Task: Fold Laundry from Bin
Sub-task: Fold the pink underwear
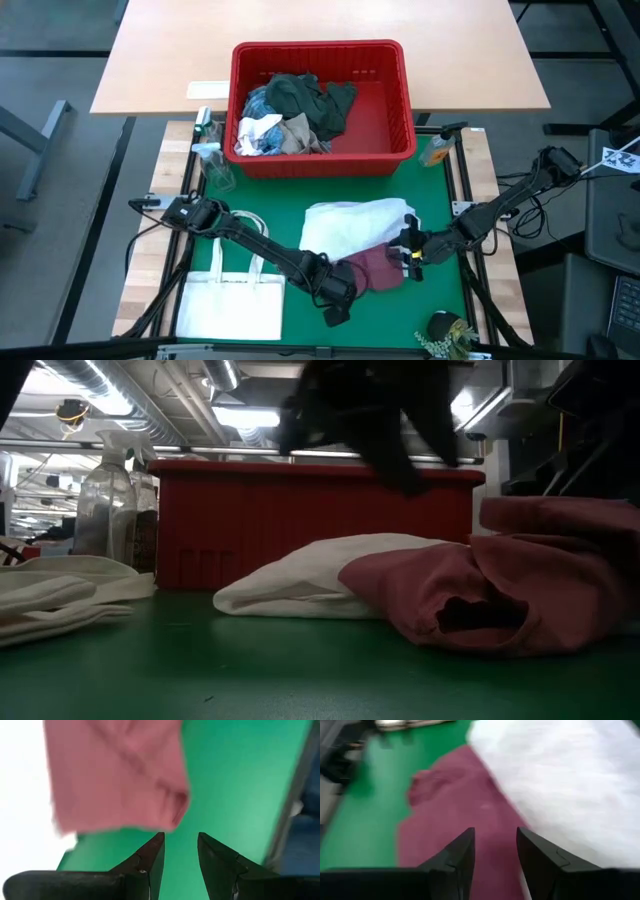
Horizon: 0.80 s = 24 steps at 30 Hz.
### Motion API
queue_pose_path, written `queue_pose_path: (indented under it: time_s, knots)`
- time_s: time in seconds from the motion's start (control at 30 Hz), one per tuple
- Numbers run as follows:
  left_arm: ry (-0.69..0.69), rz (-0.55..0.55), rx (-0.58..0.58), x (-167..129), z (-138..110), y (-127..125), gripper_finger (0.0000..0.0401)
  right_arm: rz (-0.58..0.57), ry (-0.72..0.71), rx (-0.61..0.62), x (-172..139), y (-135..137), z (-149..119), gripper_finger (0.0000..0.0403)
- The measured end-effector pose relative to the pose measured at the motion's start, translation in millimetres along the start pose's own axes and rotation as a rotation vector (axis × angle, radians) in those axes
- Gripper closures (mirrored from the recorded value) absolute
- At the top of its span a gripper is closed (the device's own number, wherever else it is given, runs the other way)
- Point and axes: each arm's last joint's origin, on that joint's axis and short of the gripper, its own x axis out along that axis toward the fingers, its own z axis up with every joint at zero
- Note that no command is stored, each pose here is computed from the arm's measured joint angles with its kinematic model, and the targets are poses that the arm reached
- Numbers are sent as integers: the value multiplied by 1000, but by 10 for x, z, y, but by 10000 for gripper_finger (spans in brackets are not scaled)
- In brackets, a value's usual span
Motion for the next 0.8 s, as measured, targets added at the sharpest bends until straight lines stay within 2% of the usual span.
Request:
queue_pose_path:
  time_s: [0.1,0.23,0.4,0.5,0.67,0.8]
  knots:
    - [28,67,18,-13,-112,-11,289,69,0,12,-13,27,23,258]
    - [-41,166,52,-34,-209,-56,289,96,-10,16,-23,40,42,258]
    - [-150,262,-55,-36,-138,22,289,94,-9,13,-23,39,41,258]
    - [-94,280,-56,-26,-82,129,289,95,-9,13,-23,39,41,258]
    - [61,254,24,-13,-12,286,289,95,-9,12,-23,39,41,258]
    - [163,317,116,-32,-8,434,289,95,-9,12,-23,39,41,258]
